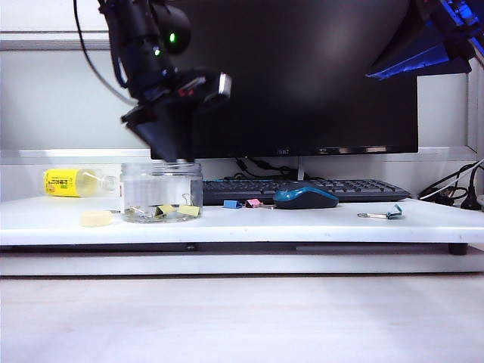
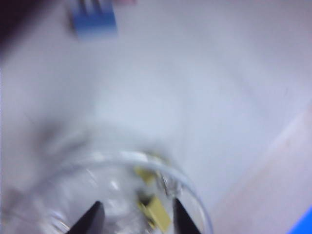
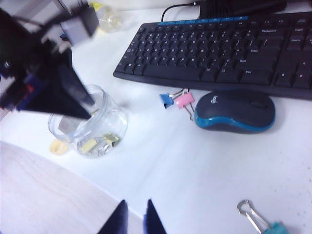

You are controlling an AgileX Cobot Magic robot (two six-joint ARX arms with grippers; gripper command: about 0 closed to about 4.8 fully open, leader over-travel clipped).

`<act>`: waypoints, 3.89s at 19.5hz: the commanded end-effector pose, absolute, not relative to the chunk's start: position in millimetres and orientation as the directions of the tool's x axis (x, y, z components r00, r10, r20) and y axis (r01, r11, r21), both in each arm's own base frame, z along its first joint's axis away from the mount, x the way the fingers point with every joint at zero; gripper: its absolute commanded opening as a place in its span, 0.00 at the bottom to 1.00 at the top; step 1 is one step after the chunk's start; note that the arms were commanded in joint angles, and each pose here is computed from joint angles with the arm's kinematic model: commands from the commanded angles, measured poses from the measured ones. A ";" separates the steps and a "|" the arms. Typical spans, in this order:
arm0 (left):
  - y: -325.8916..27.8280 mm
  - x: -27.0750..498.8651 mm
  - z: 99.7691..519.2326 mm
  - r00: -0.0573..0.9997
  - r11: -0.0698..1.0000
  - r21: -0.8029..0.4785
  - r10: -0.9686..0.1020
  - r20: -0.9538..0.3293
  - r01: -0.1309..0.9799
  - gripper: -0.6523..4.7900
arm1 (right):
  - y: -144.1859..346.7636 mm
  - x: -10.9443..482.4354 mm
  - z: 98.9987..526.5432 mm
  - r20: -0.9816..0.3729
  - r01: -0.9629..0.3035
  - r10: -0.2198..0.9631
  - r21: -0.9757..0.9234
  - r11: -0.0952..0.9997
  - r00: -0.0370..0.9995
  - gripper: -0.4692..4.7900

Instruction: Take the clips out of the round transparent plastic box and place them on the table.

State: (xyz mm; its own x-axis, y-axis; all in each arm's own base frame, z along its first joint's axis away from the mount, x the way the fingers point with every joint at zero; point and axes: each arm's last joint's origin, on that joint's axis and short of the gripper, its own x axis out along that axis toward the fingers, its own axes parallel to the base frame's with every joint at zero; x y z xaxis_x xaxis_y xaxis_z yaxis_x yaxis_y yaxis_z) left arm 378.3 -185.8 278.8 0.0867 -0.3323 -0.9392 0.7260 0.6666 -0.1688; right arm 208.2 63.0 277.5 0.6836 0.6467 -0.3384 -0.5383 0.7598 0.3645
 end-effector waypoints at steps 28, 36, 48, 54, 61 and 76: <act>-197.2 391.3 234.2 -0.082 0.801 -0.418 -0.426 -0.901 0.429 0.32 | 63.2 206.8 276.7 -0.353 -0.538 0.651 0.372 0.756 0.672 0.19; -199.2 395.8 233.8 -0.043 0.798 -0.417 -0.444 -0.895 0.436 0.21 | 63.1 206.8 276.7 -0.353 -0.538 0.651 0.372 0.756 0.672 0.19; -194.4 394.1 234.7 -0.074 0.804 -0.427 -0.438 -0.896 0.414 0.25 | 63.1 206.8 276.7 -0.353 -0.538 0.651 0.372 0.757 0.672 0.19; -172.7 397.4 234.9 -0.124 0.813 -0.474 -0.460 -0.879 0.339 0.29 | 63.1 206.8 276.7 -0.353 -0.538 0.651 0.372 0.756 0.672 0.19; -168.3 398.2 235.7 -0.126 0.814 -0.470 -0.455 -0.881 0.341 0.29 | 63.2 206.9 276.8 -0.352 -0.538 0.651 0.372 0.757 0.672 0.19; -166.2 397.1 267.0 -0.075 0.857 -0.376 -0.375 -0.924 0.352 0.29 | 63.1 206.8 276.6 -0.354 -0.538 0.651 0.373 0.756 0.671 0.19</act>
State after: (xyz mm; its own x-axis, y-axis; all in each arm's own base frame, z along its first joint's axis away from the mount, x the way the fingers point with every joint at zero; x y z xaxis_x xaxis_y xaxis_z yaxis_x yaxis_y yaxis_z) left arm 398.5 -166.0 264.7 -0.0739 -0.3739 -0.9245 0.3577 0.8554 -0.3745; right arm 207.0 62.9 274.6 0.6710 0.6454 -0.3649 -0.5276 0.7615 0.3765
